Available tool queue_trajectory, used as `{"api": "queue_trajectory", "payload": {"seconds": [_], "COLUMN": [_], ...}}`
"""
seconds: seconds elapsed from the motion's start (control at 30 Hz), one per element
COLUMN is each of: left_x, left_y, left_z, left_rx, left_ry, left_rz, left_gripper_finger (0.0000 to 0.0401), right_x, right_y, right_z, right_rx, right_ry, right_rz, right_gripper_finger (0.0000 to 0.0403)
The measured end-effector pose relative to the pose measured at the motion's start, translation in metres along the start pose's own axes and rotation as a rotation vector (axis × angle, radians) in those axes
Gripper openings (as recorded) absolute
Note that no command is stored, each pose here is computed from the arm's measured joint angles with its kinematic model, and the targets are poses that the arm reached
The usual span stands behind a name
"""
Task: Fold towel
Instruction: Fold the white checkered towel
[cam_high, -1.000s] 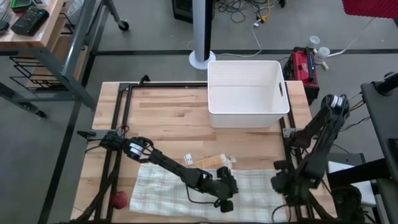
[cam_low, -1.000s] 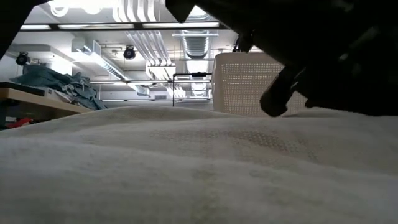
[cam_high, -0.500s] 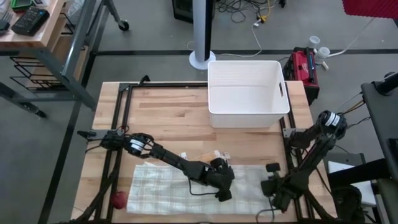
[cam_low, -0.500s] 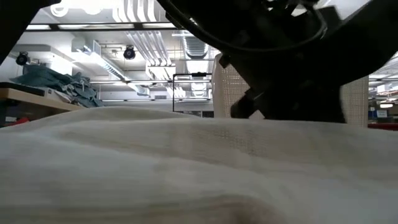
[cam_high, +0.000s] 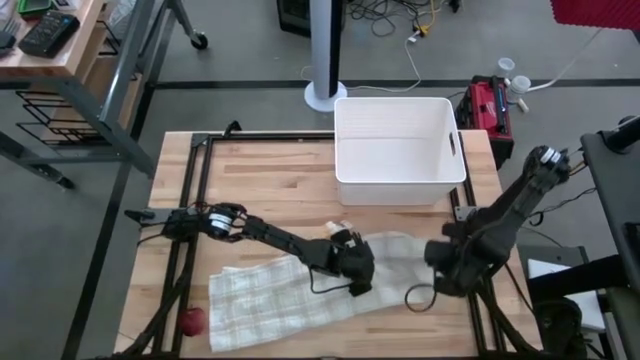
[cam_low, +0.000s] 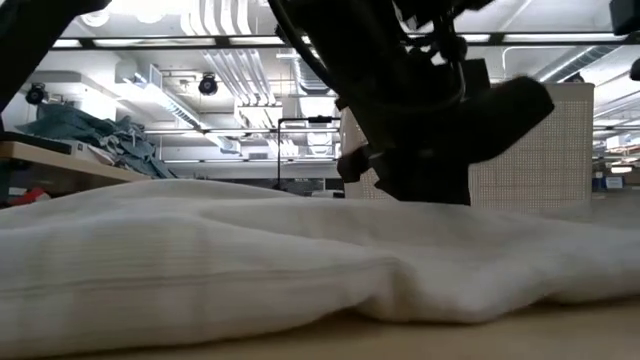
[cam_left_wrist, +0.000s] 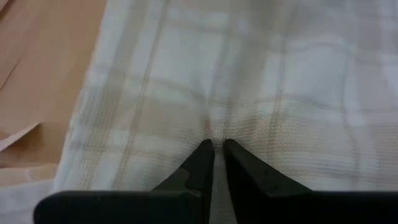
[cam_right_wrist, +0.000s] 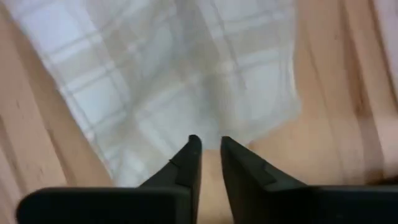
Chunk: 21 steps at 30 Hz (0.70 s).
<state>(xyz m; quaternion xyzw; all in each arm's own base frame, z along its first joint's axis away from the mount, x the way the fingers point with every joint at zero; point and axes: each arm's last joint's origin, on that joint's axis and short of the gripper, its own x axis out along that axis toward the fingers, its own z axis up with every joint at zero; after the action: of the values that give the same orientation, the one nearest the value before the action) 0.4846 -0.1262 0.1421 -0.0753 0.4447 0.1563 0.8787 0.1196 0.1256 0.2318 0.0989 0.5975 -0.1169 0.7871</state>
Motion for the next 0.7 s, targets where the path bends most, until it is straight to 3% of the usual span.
{"api": "queue_trajectory", "payload": {"seconds": [0.2, 0.4, 0.6, 0.7], "left_x": [-0.013, -0.011, -0.009, -0.009], "left_y": [-0.006, -0.011, -0.012, -0.013], "left_z": [-0.004, -0.02, -0.024, -0.023], "left_rx": [-0.022, -0.043, -0.057, -0.051], "left_ry": [0.019, 0.034, 0.032, 0.015], "left_rz": [0.002, 0.019, 0.012, -0.004], "left_gripper_finger": [0.0036, 0.0036, 0.0036, 0.0036], "right_x": [-0.001, 0.028, 0.054, 0.064], "right_y": [-0.018, -0.015, -0.027, -0.027], "right_z": [-0.008, -0.013, -0.008, -0.004], "right_rx": [0.141, 0.213, 0.29, 0.317], "right_ry": [0.0, 0.016, 0.044, 0.036], "right_rz": [0.006, -0.015, -0.142, -0.09], "right_gripper_finger": [0.012, 0.0192, 0.0251, 0.027]}}
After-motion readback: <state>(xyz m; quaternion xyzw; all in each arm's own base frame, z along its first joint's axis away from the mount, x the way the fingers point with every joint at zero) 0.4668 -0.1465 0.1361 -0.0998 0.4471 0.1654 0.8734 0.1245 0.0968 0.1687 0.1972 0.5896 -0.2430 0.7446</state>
